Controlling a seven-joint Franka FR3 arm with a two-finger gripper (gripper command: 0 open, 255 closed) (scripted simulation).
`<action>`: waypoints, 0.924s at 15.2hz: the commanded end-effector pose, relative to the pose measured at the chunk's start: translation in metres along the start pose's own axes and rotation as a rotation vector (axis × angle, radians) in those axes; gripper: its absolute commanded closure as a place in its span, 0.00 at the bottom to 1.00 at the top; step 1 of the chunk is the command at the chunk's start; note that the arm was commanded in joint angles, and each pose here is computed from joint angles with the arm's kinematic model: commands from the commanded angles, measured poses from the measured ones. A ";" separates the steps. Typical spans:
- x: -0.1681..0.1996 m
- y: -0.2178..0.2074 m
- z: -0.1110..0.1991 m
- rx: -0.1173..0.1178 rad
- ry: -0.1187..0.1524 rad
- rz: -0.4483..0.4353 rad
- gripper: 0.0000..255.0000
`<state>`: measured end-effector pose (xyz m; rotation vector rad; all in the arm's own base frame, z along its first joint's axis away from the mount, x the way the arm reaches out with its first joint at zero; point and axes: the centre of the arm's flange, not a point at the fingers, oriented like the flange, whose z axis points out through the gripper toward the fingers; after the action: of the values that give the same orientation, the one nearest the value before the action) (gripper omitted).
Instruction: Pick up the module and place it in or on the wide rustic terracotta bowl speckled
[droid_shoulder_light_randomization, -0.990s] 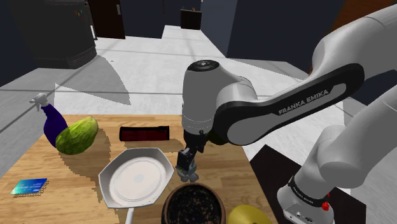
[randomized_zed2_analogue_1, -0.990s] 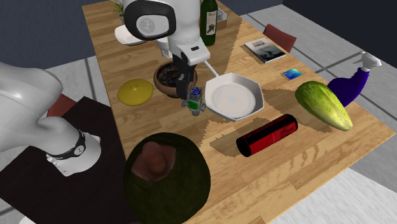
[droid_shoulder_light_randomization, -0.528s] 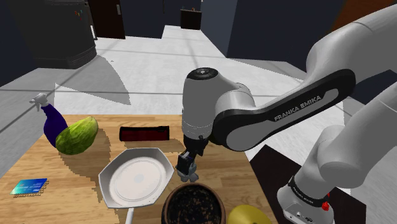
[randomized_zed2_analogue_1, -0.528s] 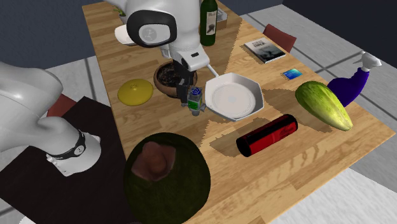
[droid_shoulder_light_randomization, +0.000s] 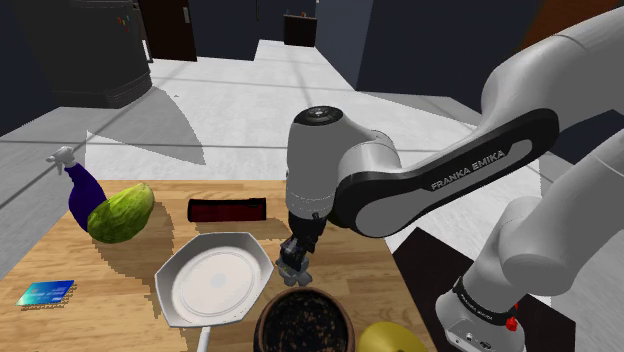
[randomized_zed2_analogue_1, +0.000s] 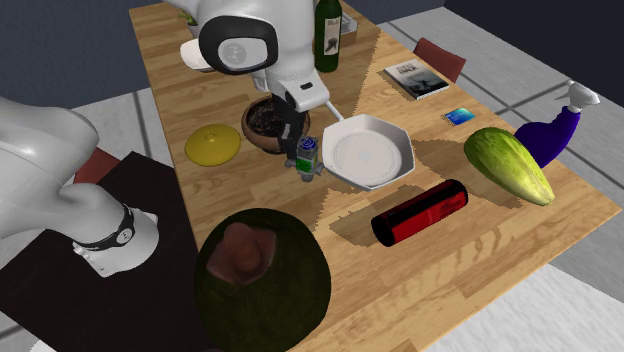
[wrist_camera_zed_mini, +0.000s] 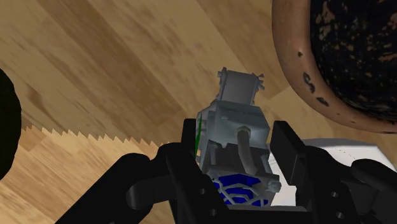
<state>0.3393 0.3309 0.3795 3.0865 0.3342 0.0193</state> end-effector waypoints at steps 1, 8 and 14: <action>0.000 0.000 0.001 0.000 -0.001 0.000 1.00; 0.000 0.000 -0.010 0.000 -0.001 0.000 1.00; 0.000 0.002 -0.042 0.000 -0.001 0.000 1.00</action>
<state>0.3388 0.3302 0.4152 3.0861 0.3341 0.0174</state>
